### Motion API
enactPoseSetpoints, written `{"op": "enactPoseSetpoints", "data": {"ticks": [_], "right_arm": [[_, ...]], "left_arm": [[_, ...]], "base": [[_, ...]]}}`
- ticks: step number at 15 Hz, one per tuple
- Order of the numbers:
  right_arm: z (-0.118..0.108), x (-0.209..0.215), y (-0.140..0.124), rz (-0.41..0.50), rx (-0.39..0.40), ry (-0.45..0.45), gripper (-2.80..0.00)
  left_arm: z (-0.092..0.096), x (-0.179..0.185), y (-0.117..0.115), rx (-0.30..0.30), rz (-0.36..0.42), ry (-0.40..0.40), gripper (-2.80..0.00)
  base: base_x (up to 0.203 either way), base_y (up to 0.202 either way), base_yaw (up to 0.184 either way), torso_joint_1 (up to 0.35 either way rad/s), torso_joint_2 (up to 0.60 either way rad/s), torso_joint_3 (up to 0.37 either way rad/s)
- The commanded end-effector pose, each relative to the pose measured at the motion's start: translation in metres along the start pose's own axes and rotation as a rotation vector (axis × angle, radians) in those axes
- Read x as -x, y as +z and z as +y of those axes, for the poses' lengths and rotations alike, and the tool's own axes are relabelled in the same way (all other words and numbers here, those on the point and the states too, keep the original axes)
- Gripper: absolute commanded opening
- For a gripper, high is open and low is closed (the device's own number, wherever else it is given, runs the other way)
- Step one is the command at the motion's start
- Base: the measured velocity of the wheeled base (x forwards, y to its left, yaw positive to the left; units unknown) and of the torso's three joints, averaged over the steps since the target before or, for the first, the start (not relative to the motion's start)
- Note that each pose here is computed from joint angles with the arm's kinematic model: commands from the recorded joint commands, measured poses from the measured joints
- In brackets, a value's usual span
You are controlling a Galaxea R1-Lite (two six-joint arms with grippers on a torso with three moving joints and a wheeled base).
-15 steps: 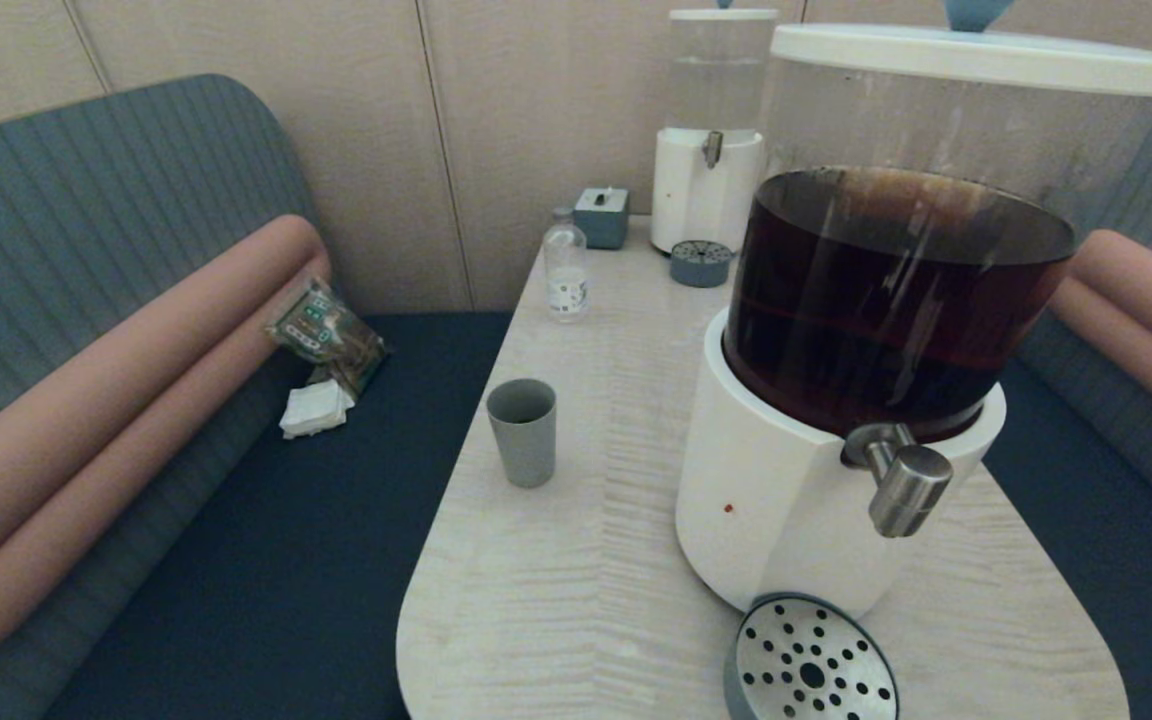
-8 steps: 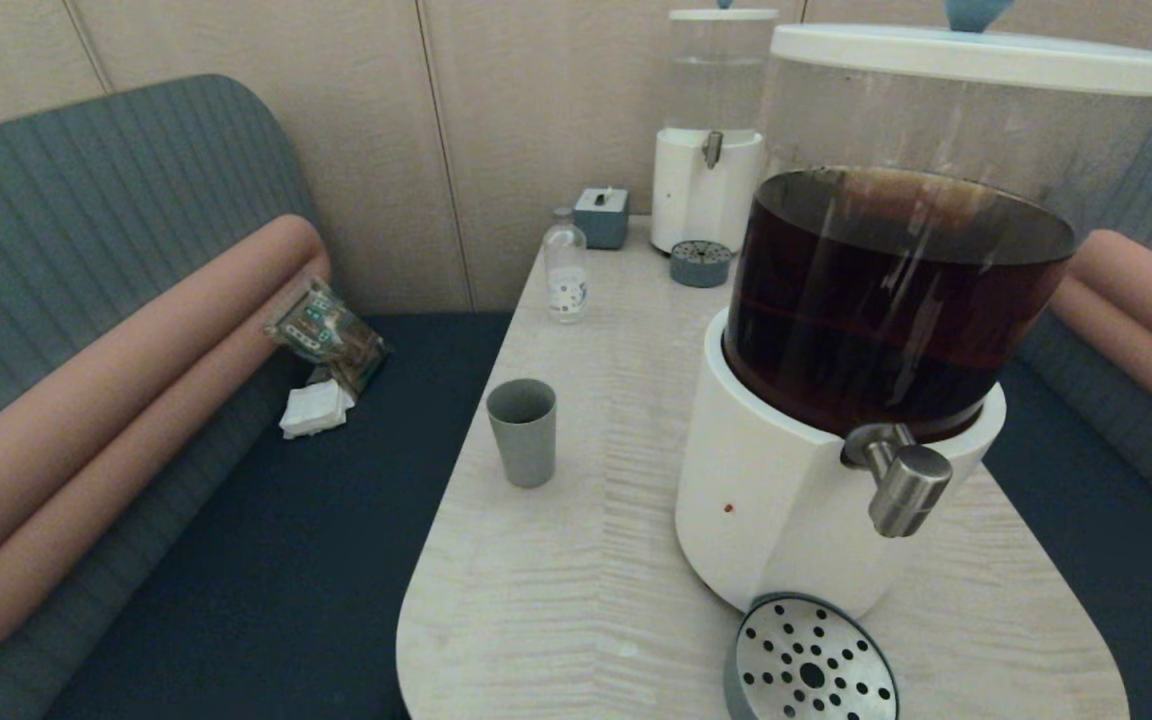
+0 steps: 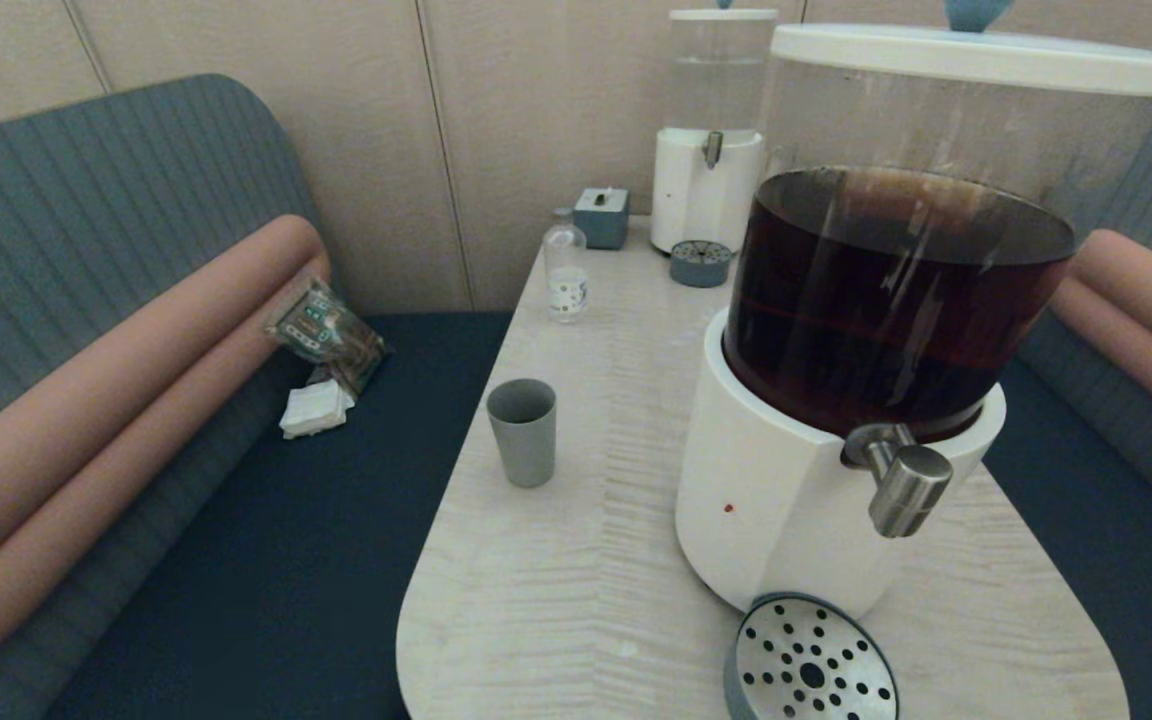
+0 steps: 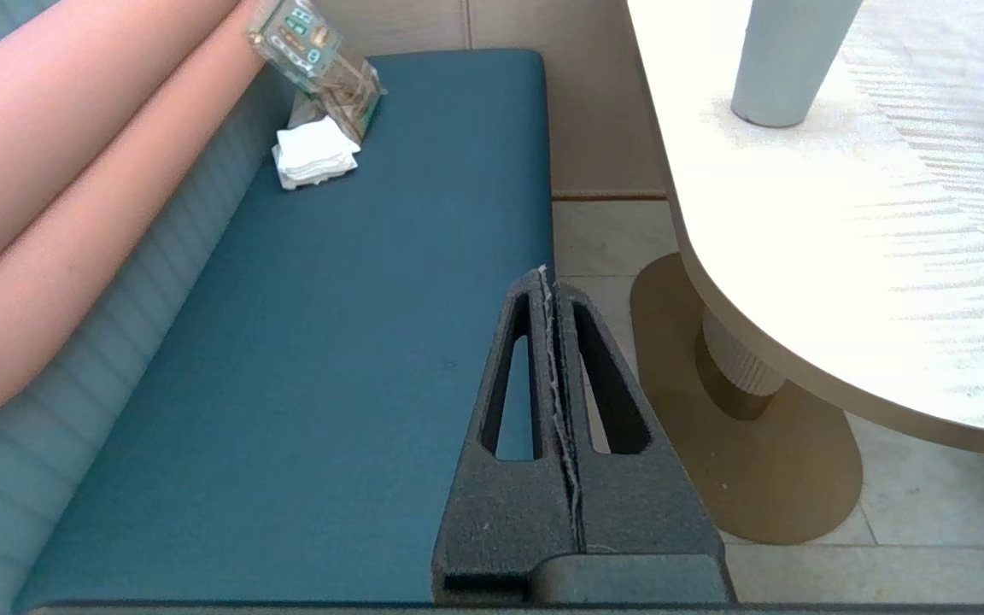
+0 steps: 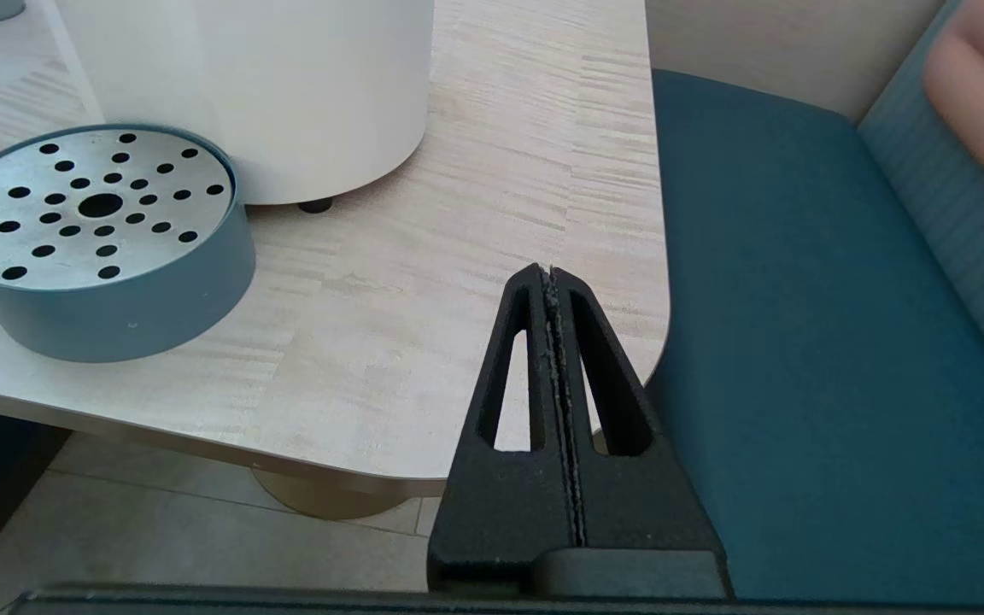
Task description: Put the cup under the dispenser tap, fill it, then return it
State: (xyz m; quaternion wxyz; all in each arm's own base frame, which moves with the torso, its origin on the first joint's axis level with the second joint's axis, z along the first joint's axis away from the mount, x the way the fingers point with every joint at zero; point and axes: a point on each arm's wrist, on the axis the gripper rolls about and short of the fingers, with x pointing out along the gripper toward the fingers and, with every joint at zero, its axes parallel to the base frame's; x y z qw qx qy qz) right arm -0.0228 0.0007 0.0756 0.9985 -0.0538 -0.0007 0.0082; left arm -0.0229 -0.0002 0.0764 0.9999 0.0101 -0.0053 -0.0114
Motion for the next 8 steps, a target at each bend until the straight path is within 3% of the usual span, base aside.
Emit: {"op": "enactPoseSetpoints", "data": {"ticks": [1,8], "right_arm": [[0.0003,-0.0004,-0.0025,0.005,0.001,0.001,-2.8],[0.0002,-0.0005,-0.0025,0.007,-0.031,0.0,-2.8]], "left_arm": [[0.0,0.0,0.0,0.0,0.0,0.0,-2.8],[0.0,0.0,0.0,0.0,0.0,0.0,-2.8]], "base": [[0.0,0.0,0.0,0.0,0.0,0.0],[0.0,0.0,0.0,0.0,0.0,0.0]]}}
